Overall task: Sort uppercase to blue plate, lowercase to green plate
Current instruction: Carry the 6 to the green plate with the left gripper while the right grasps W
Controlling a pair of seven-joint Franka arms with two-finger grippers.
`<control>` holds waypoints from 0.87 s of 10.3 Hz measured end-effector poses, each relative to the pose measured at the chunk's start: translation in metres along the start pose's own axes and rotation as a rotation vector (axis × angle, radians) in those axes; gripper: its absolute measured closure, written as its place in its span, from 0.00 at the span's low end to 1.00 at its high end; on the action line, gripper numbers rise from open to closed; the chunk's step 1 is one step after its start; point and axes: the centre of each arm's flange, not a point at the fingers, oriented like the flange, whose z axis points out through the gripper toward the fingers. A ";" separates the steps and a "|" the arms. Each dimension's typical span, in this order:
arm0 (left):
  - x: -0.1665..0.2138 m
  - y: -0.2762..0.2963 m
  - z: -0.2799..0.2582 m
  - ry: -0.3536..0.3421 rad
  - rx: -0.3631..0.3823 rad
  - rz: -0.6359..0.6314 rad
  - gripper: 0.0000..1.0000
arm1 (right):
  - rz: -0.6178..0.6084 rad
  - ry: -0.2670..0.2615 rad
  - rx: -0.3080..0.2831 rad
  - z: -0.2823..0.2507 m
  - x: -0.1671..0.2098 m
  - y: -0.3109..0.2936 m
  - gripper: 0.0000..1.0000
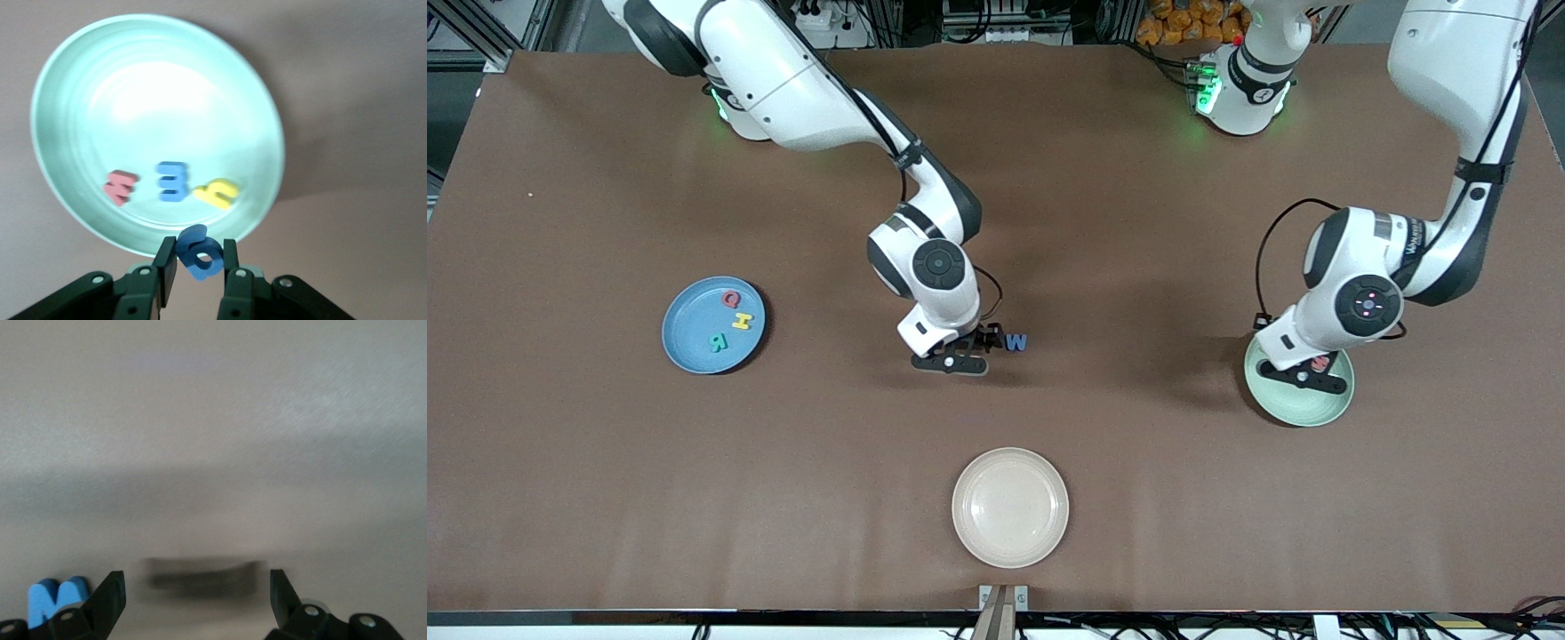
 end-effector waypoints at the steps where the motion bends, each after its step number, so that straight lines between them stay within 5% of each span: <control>1: -0.002 -0.010 0.003 0.003 0.001 -0.006 0.67 | 0.027 0.004 0.005 -0.004 -0.003 -0.008 0.06; 3: -0.002 -0.016 0.005 0.012 0.000 -0.014 0.67 | 0.068 0.018 0.022 -0.013 -0.004 -0.023 0.06; 6: 0.004 -0.018 -0.016 0.056 0.010 -0.017 0.32 | 0.122 0.016 0.022 -0.019 -0.004 -0.043 0.07; 9: -0.002 -0.022 -0.093 0.117 0.017 -0.049 0.00 | 0.185 0.002 0.001 -0.018 -0.002 -0.057 0.10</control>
